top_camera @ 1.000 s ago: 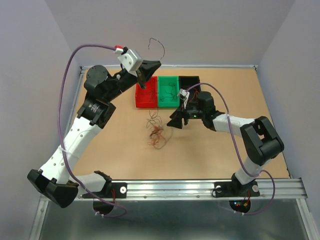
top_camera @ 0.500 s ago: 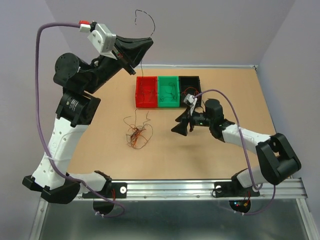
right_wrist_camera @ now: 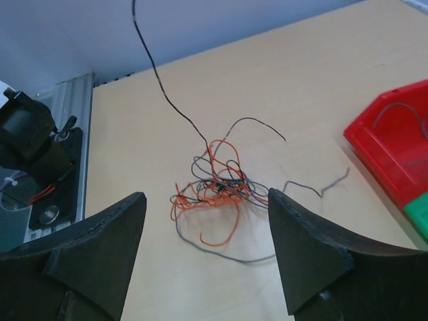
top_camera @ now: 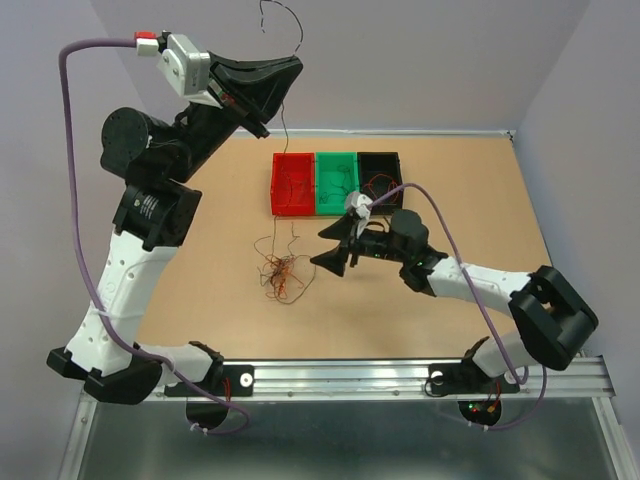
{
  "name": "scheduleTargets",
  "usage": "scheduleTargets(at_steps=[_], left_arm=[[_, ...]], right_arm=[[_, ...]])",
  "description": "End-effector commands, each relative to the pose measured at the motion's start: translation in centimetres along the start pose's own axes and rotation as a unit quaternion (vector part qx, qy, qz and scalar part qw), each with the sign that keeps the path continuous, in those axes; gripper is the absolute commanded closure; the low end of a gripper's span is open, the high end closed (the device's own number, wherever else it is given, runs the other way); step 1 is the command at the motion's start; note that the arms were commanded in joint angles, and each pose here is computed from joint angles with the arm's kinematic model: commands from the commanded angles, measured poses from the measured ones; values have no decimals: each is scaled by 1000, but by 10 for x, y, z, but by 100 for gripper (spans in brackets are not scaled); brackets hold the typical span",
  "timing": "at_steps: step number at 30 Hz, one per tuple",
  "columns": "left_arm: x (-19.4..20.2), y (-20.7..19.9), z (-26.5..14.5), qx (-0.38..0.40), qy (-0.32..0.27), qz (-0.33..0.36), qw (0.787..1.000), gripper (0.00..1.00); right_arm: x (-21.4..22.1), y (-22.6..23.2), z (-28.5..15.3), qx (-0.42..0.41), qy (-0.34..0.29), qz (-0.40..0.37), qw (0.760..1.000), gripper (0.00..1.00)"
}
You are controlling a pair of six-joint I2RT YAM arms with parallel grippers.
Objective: Untangle the cables
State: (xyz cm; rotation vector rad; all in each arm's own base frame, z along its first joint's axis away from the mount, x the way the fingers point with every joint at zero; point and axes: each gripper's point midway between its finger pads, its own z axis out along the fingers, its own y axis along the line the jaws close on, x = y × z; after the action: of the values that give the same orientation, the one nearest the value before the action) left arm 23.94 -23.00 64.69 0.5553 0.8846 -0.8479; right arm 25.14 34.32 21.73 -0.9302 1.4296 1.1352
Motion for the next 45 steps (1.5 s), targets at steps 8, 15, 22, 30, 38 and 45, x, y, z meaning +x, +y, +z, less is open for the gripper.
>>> scheduleTargets(at_steps=[8, 15, 22, 30, 38, 45], left_arm=[[-22, 6, 6, -17, -36, 8, 999, 100], [-22, 14, 3, -43, -32, 19, 998, 100], [-6, 59, 3, -141, 1, 43, 989, 100], [57, 147, -15, -209, 83, 60, 972, 100], [143, 146, -62, -190, 118, 56, 973, 100], [207, 151, -75, -177, 179, 27, 968, 100]], right_arm=[[-26, 9, 103, 40, -78, -87, 992, 20], [-24, 1, 148, 33, -84, -114, 989, 23], [-19, 20, 150, 7, -80, -109, 991, 99], [-90, 112, 98, -61, -132, -135, 980, 100], [-184, 116, 71, 14, -127, -118, 985, 99], [-193, 72, 41, 120, -109, -79, 984, 99]])
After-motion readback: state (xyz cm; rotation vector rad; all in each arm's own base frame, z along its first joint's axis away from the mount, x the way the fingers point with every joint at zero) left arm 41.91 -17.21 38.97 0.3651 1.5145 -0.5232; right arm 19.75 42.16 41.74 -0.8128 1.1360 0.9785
